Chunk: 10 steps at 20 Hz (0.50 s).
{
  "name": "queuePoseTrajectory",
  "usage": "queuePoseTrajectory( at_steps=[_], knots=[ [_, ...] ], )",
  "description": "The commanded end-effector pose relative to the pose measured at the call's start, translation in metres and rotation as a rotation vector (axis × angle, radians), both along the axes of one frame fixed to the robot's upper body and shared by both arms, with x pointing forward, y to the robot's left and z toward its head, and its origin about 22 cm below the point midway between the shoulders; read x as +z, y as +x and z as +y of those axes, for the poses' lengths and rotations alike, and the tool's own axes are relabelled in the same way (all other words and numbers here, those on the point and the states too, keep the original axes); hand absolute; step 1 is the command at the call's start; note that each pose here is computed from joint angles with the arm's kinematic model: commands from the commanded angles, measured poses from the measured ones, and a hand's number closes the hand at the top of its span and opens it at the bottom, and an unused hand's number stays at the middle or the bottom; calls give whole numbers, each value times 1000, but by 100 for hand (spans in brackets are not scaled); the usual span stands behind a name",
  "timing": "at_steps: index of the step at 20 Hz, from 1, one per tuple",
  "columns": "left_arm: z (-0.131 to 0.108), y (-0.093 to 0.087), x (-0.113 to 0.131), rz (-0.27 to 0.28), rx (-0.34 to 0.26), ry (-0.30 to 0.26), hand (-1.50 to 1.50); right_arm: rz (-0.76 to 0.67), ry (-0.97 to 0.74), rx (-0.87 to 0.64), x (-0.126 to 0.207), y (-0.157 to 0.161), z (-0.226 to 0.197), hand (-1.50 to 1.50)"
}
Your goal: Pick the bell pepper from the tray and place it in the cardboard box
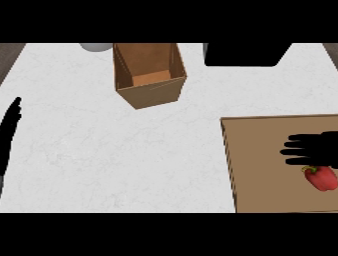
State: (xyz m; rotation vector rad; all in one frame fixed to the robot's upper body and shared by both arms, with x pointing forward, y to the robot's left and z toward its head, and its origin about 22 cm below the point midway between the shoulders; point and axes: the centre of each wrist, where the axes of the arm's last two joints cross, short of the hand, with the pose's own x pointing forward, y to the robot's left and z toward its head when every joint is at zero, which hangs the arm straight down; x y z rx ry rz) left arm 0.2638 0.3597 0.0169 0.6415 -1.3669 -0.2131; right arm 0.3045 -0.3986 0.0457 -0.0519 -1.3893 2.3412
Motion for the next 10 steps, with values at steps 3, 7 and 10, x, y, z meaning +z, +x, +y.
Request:
queuePoseTrajectory(
  at_steps=[3,7,10],
  knots=[
    [4,2,-4,2,16,15,0,98,88,179,13,-17,-18,-150],
    [-12,-4,7,-17,11,15,0,38,-6,139,0,-20,-1,-150],
    [2,-13,-10,-9,-7,4,0,4,-18,111,9,-19,-16,-150]
  ],
)
